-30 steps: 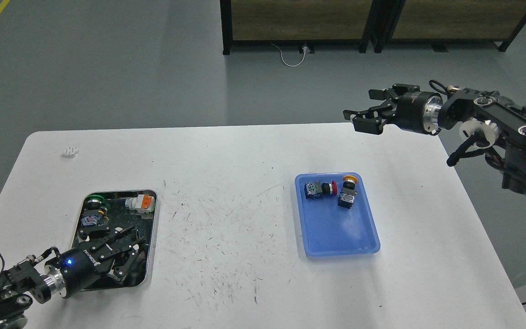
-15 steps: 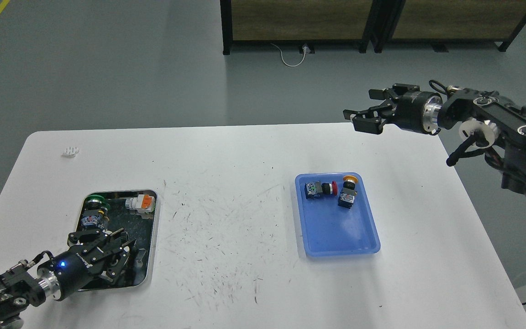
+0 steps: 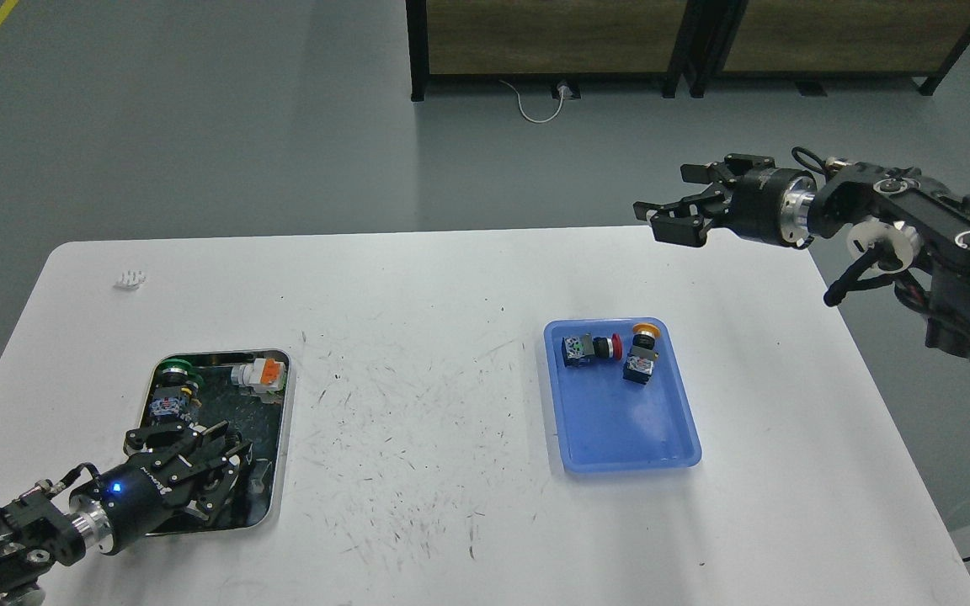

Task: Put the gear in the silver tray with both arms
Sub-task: 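Move the gear into the silver tray and open the left gripper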

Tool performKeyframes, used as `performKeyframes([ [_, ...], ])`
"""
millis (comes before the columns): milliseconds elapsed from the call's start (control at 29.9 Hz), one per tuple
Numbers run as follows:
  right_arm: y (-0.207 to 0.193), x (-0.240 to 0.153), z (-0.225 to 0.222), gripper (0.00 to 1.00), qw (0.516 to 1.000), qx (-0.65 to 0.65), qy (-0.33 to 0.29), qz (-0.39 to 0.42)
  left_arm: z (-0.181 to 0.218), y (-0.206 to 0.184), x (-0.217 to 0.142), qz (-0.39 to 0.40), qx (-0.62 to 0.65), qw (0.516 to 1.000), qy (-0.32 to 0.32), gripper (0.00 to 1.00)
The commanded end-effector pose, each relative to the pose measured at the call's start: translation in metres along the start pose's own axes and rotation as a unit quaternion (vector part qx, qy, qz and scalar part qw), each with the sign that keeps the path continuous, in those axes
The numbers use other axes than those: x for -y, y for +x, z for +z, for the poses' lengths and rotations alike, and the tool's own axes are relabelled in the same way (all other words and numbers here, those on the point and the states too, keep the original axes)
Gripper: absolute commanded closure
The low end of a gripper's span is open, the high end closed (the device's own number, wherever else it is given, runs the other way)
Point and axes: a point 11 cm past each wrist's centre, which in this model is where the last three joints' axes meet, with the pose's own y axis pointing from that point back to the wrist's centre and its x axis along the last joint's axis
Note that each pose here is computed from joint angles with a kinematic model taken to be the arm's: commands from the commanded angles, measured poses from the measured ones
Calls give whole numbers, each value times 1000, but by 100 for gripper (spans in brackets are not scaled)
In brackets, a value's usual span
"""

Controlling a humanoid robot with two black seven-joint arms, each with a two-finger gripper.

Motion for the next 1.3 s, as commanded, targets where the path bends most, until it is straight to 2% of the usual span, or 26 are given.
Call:
performKeyframes([
  [0, -1, 1, 0, 7, 1000, 0, 1, -1, 0, 0, 0, 2, 1, 1000, 0, 52],
  [702, -1, 1, 0, 7, 1000, 0, 1, -1, 3, 1, 1, 4, -2, 1000, -5, 52],
  [1170, 1, -1, -1, 7, 1000, 0, 2, 1, 10, 10, 5, 17, -7, 1000, -3, 45],
  [1271, 3, -2, -7, 6, 1000, 5, 12, 5, 16, 14, 7, 24, -12, 1000, -12, 38],
])
